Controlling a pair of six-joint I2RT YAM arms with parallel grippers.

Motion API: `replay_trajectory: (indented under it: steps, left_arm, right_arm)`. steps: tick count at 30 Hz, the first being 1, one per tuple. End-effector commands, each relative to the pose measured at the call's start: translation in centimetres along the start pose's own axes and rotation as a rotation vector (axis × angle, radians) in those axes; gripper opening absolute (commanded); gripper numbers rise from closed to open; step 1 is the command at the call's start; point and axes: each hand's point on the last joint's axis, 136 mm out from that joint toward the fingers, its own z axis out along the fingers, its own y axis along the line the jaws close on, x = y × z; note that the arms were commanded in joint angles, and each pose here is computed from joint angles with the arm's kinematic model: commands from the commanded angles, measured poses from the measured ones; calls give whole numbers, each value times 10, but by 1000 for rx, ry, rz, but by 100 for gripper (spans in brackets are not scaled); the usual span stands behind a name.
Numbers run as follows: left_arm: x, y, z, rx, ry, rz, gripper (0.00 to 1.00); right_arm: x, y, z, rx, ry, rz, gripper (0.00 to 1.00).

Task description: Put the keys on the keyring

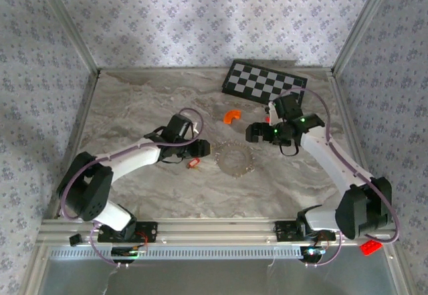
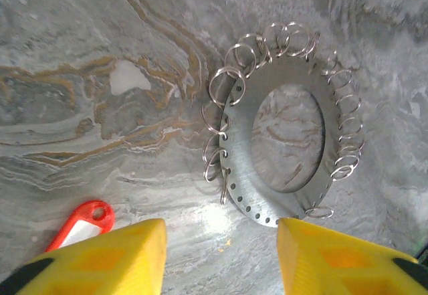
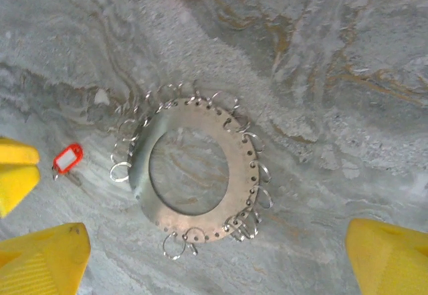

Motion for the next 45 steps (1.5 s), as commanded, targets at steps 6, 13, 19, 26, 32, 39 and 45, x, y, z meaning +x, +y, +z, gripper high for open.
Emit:
replay_trajectory:
  steps: [6,13,19,26,32,39,45]
  left_arm:
    - [-12,-10,24,28,53,-55,35]
    - [-22,1,35,-41,19,-117,36]
    - [-23,8,42,-89,-5,-165,38]
    - [-21,2,54,-103,4,-184,36]
    - [-19,7,59,-121,-21,-226,33]
    - [-18,7,68,-121,-19,-239,31]
    - [-15,8,75,-115,-16,-256,29]
  right_arm:
    - [-9,0,10,-5,-14,8,100]
    - [5,5,10,-18,-13,-1,100]
    - [10,1,1,13,-31,-22,100]
    - [14,-4,-1,18,-47,-17,100]
    - [13,-5,4,7,-53,-16,100]
    - [15,-8,2,8,-52,-18,100]
    - [12,-9,1,-6,-76,-19,100]
